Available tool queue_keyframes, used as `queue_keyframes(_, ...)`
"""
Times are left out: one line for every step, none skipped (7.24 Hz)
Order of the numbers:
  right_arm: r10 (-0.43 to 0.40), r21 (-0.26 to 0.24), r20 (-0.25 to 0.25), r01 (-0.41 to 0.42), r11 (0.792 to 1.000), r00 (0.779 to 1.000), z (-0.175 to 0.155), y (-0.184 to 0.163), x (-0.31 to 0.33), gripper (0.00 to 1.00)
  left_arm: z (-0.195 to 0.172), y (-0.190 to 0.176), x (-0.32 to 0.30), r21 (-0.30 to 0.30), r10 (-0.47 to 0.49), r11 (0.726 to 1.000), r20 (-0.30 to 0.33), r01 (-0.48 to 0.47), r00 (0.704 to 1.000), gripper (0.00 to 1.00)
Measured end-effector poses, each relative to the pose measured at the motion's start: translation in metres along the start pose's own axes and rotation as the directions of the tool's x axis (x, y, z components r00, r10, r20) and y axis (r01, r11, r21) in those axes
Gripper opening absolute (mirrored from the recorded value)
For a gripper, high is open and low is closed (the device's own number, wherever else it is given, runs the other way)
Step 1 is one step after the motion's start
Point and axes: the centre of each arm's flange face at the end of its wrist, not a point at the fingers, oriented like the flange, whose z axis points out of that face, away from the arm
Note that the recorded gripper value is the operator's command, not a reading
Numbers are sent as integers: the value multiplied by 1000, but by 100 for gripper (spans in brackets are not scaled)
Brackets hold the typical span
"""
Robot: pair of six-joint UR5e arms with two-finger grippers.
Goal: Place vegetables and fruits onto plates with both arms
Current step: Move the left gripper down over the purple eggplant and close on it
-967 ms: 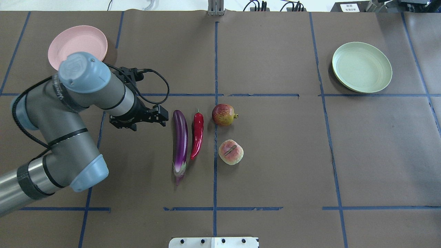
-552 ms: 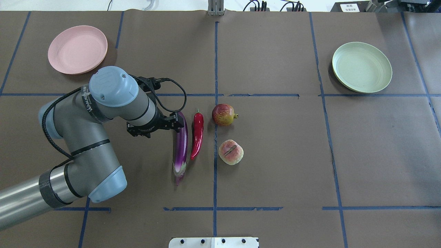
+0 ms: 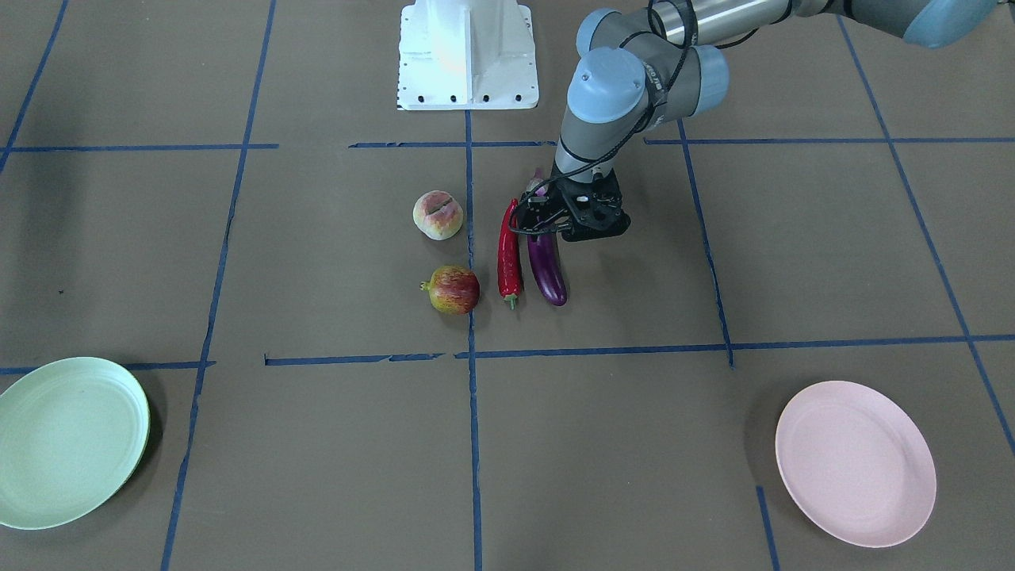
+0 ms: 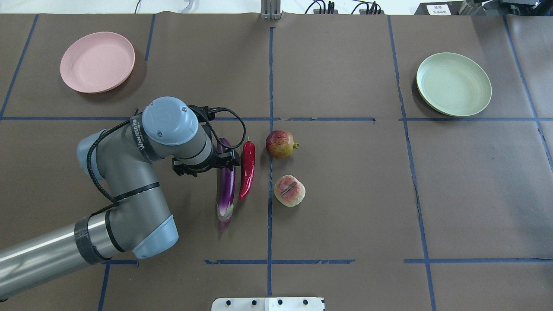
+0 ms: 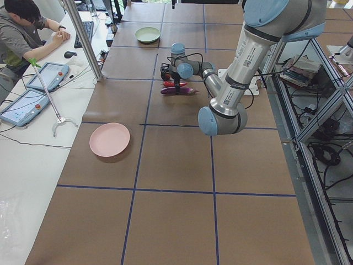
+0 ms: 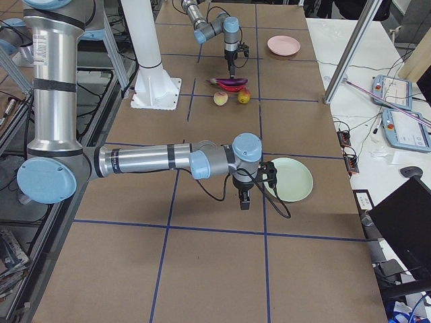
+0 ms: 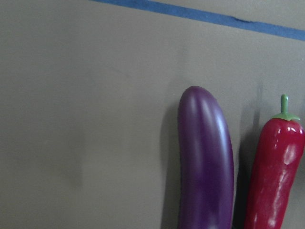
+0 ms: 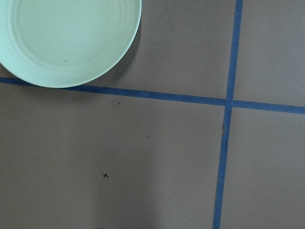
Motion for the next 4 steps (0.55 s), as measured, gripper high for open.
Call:
queue_keyframes(0, 0, 0, 0, 1000, 1000, 0, 0, 0, 100, 8, -1, 4, -1, 2, 1000, 10, -2, 1000, 67)
queue_keyframes(0, 0, 0, 0, 1000, 1000, 0, 0, 0, 100, 11, -2, 5, -2, 5, 1000, 16, -5, 1000, 63)
queue_keyframes(0, 0, 0, 0, 1000, 1000, 0, 0, 0, 100, 14, -2, 5, -3, 7, 1000, 21, -7, 1000, 63)
queue_keyframes(0, 0, 0, 0, 1000, 1000, 0, 0, 0, 100, 18, -2, 4, -6, 8, 1000, 26, -8, 1000, 63)
